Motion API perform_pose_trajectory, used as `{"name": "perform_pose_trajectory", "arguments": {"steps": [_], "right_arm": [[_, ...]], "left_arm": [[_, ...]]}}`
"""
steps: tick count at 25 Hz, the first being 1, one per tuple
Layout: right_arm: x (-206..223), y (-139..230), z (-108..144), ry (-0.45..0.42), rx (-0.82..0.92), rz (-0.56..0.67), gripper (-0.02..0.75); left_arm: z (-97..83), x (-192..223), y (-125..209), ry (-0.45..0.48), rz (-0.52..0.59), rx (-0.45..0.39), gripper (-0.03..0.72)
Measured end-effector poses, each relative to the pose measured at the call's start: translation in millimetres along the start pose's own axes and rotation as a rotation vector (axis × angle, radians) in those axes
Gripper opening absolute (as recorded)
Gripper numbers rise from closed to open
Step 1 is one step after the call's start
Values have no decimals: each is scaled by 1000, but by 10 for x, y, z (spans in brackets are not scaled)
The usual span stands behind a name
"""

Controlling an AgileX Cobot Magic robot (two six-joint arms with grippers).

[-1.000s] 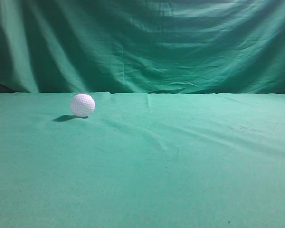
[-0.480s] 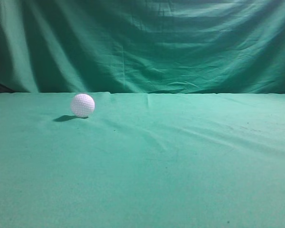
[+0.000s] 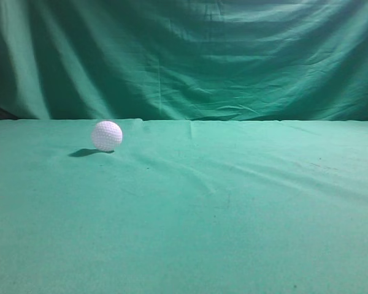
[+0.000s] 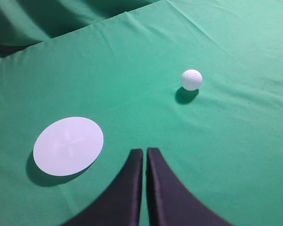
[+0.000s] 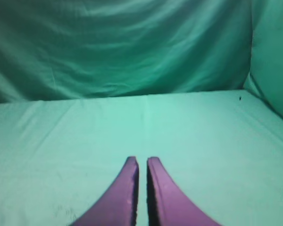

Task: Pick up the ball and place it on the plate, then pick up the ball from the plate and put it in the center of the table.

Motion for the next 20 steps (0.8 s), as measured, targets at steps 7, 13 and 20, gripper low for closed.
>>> {"name": "perform_pose_trajectory", "arguments": {"steps": [7,13,20], "right_arm": [[48,218,-7,0,3,50,62],[48,270,-9,3,9,89,62],[29,405,-16,10,11,208,62]], "left_arm": [[-1,0,1,1,1,0,0],[-1,0,1,1,1,0,0],[-1,0,1,1,1,0,0]]}}
Point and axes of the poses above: a point on each arm's last joint axis where the gripper is mounted, x pointing out along that axis toward the gripper, z along the wrist's bending axis when the last joint is at zero, y = z × x, the point moved 2 cm from there along x, pointing out along that axis toward the gripper, and after that the axes turned 1 degree about x, right-handed, at the moved point
